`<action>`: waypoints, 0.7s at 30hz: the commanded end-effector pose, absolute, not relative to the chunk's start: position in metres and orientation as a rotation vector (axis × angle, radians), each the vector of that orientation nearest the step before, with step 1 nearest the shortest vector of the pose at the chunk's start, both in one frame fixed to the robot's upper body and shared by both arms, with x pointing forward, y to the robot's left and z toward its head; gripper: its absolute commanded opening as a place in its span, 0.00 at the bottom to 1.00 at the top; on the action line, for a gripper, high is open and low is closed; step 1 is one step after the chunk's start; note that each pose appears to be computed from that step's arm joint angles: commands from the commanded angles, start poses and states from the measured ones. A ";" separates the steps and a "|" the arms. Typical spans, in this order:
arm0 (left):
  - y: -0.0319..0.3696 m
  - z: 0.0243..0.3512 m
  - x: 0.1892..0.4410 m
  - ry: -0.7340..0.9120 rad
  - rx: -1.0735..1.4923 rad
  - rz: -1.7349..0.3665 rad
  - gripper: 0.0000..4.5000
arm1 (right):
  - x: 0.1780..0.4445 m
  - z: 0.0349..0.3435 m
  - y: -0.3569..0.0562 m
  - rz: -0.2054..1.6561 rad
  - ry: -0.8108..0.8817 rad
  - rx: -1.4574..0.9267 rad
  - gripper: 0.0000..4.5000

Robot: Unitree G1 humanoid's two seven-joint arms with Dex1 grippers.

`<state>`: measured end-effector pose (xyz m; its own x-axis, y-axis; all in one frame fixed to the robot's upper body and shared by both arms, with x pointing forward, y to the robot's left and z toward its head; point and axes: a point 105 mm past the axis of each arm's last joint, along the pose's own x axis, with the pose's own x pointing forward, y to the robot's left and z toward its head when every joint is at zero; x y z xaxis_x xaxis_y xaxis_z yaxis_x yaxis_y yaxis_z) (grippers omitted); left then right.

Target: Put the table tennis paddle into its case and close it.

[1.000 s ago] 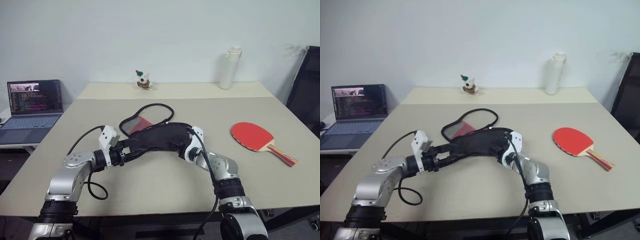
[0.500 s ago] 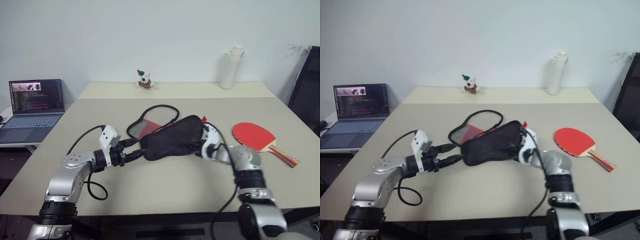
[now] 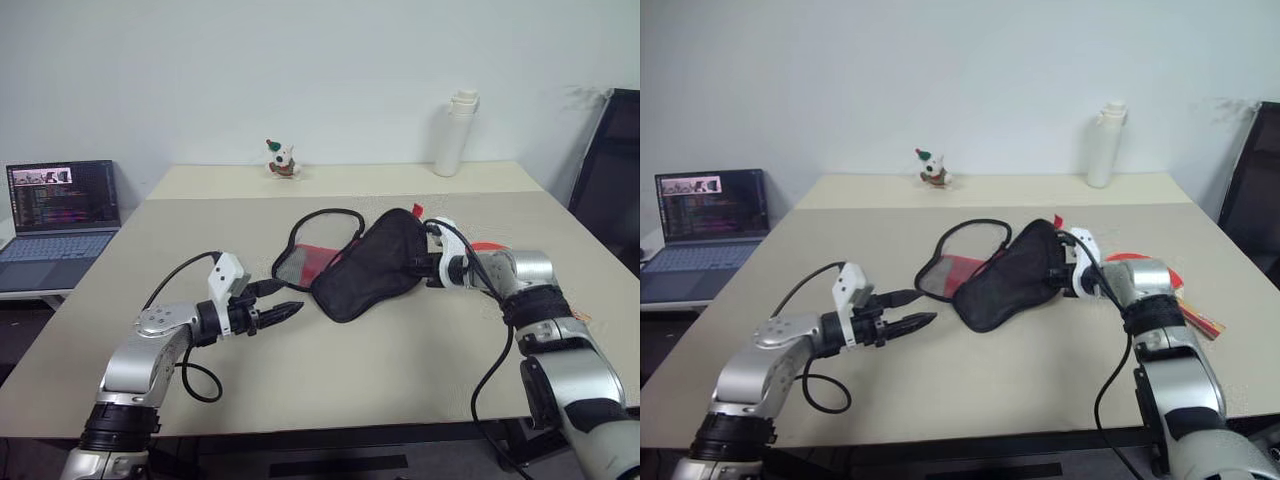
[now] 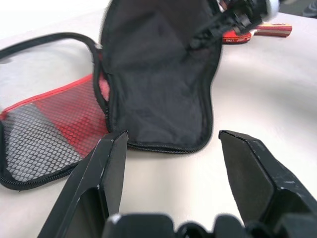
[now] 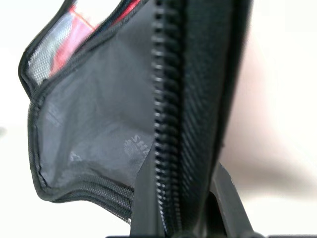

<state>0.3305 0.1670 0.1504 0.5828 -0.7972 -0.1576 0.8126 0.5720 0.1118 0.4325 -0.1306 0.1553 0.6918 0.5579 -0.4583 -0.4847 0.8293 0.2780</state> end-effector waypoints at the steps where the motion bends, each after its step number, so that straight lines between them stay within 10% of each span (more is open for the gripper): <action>1: 0.161 0.160 0.328 0.049 0.200 -0.963 0.71 | 0.444 0.173 -0.129 0.584 0.473 0.080 0.15; 7: 0.159 0.158 0.327 0.053 0.203 -0.971 0.71 | 0.466 0.190 -0.155 0.428 0.350 -0.084 0.61; 21: 0.158 0.158 0.327 0.058 0.203 -0.997 0.71 | 0.435 0.184 -0.187 0.437 0.381 0.046 0.61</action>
